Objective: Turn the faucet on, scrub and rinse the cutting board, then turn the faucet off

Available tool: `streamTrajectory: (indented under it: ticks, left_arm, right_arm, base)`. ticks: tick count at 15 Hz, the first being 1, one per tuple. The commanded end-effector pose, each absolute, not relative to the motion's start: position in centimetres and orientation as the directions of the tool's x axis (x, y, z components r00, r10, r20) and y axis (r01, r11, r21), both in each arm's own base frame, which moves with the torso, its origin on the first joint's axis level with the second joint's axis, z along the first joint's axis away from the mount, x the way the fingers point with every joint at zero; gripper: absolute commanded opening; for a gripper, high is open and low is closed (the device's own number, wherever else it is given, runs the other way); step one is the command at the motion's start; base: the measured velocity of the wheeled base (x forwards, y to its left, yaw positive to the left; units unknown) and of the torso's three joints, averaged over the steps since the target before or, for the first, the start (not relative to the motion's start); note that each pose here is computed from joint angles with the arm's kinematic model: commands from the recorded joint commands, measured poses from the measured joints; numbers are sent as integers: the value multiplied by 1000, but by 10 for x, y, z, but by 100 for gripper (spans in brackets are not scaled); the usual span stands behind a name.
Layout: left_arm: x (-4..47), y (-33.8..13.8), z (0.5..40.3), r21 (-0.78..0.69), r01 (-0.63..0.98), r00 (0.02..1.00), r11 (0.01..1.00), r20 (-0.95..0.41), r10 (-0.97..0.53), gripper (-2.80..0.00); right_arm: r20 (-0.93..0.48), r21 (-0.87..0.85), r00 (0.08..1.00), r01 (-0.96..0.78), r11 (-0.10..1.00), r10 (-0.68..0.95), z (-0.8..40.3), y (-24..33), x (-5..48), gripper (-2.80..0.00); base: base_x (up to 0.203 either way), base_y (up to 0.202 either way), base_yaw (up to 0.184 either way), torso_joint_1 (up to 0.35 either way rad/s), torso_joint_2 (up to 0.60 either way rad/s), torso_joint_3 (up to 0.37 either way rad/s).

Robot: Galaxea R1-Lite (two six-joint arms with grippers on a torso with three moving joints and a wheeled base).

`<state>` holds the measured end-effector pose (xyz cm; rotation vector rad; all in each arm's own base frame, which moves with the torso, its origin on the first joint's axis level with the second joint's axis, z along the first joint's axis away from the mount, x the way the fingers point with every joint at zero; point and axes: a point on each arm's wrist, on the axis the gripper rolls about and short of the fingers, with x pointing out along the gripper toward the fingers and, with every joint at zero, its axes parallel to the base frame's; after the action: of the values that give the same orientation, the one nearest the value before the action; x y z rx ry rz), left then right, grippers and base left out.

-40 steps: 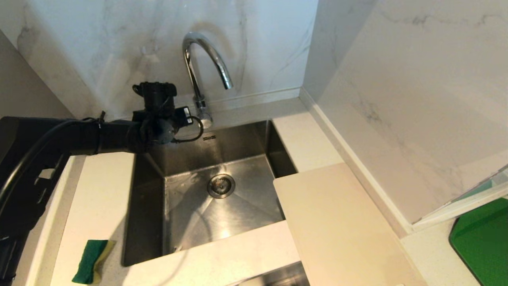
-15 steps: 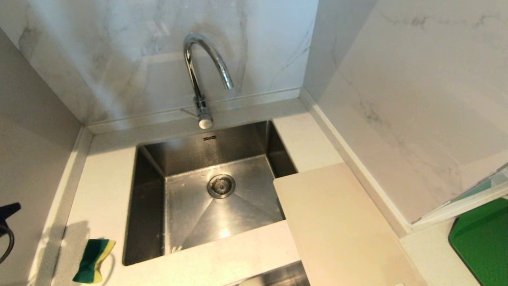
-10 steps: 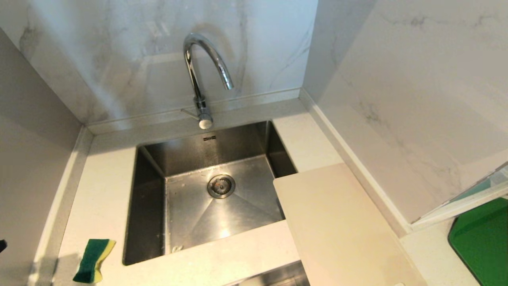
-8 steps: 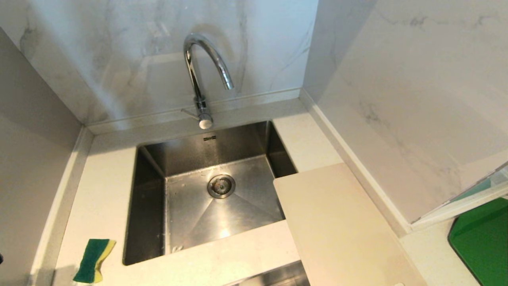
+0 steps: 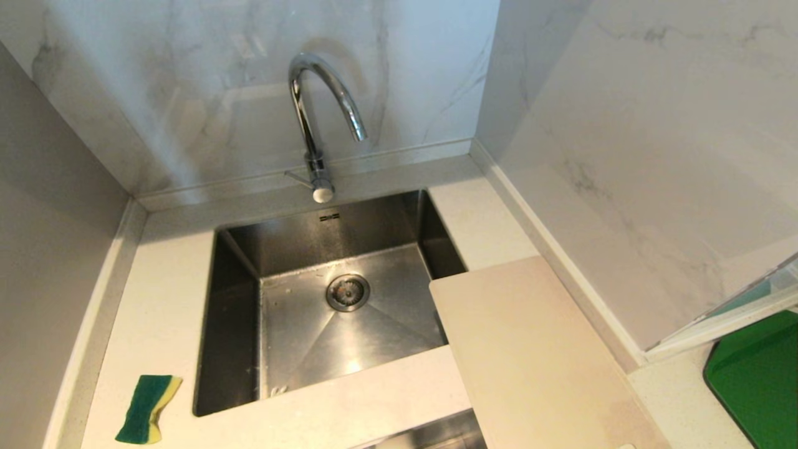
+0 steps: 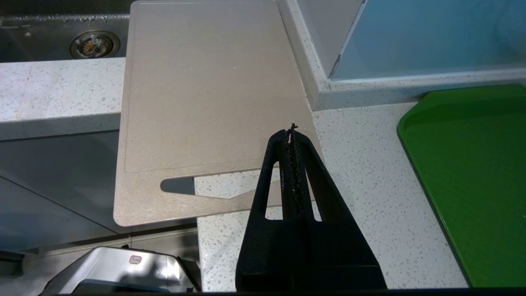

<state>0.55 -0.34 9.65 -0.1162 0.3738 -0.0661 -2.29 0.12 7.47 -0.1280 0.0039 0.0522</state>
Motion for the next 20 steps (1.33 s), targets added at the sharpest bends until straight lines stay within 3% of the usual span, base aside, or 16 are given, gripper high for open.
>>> streamTrajectory:
  ticks: [1, 4, 10, 15, 20]
  left_arm:
    - [2, -5, 95, -121, 157, 920, 980, -343, -190, -280]
    - [-8, -3, 90, -86, 99, 953, 991, -280, -120, -280]
    - [-24, 0, 77, 46, 1, 1000, 999, -8, 0, -280]
    - [-23, 0, 75, -9, -6, 1000, 1000, 0, 6, -280]
    - [-23, 0, 75, -8, -5, 1000, 1000, 0, 5, -280]
  right_arm:
    - [-9, -133, 999, -53, 990, 52, 74, 1, -23, -280]
    - [-8, -137, 999, -53, 989, 52, 74, 1, -23, -280]
    - [-6, -166, 999, -46, 985, 46, 75, 1, -23, -280]
    - [-5, -154, 999, -34, 987, 34, 75, 1, -23, -280]
    - [0, -27, 1000, -3, 1000, 3, 75, 0, -23, -280]
  base:
    - [0, 0, 0, 0, 0, 0]
    - [0, 0, 0, 0, 0, 0]
    - [0, 0, 0, 0, 0, 0]
    - [0, 0, 0, 0, 0, 0]
    - [0, 0, 0, 0, 0, 0]
